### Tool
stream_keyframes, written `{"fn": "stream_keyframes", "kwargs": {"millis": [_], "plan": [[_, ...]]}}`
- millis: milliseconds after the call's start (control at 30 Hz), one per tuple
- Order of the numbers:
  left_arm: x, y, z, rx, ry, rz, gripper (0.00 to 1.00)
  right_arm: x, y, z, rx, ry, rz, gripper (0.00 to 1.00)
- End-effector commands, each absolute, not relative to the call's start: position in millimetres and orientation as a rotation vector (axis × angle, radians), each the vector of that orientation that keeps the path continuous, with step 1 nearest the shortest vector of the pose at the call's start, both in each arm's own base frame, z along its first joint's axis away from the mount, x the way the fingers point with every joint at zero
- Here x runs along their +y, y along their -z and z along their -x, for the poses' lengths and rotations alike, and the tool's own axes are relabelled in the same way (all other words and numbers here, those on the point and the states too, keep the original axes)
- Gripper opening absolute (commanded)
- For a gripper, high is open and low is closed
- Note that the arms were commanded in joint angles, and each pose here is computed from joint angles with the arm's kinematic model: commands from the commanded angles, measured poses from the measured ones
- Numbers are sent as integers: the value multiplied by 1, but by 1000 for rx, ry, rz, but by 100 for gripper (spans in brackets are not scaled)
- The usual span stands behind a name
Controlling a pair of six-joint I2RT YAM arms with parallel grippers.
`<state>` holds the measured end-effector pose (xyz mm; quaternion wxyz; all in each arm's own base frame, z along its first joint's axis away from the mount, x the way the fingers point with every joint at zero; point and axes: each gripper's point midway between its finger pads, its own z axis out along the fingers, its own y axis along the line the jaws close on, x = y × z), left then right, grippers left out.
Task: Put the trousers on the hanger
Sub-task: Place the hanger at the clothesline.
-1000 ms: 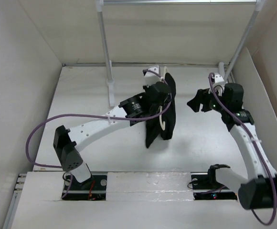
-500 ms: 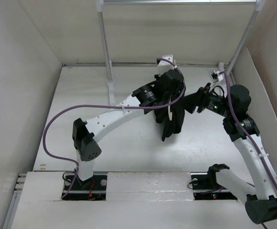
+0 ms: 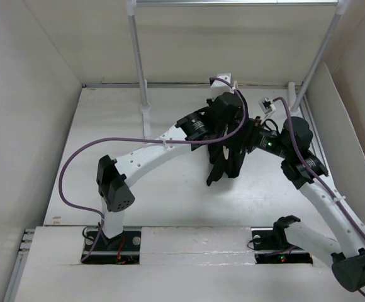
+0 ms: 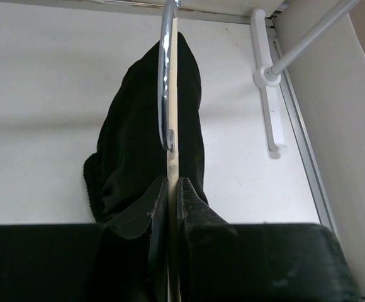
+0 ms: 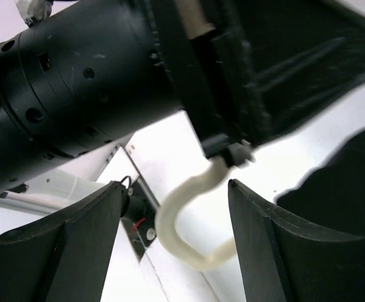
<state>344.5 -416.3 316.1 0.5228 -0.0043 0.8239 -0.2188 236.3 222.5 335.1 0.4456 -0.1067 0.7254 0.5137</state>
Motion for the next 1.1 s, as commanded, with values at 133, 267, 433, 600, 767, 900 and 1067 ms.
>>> {"fn": "stream_keyframes", "kwargs": {"millis": [133, 267, 433, 600, 767, 900, 1067], "plan": [[-413, -370, -342, 1843, 667, 70, 0, 235, -351, -247, 1733, -1258, 216, 73], [-410, -365, -341, 1844, 664, 76, 0, 235, -337, -254, 1766, -1233, 163, 59], [-411, -362, -339, 1851, 678, 75, 0, 228, -316, -264, 1797, -1182, 83, 46], [-415, -364, -334, 1850, 700, 63, 0, 233, -310, -269, 1785, -1216, 61, 45], [-414, -366, -332, 1842, 718, 74, 0, 232, -306, -275, 1791, -1213, 46, 33], [-416, -369, -326, 1841, 744, 68, 0, 227, -306, -278, 1791, -1190, 31, 4], [-416, -370, -323, 1844, 754, 58, 0, 222, -309, -275, 1778, -1178, 29, 0]]}}
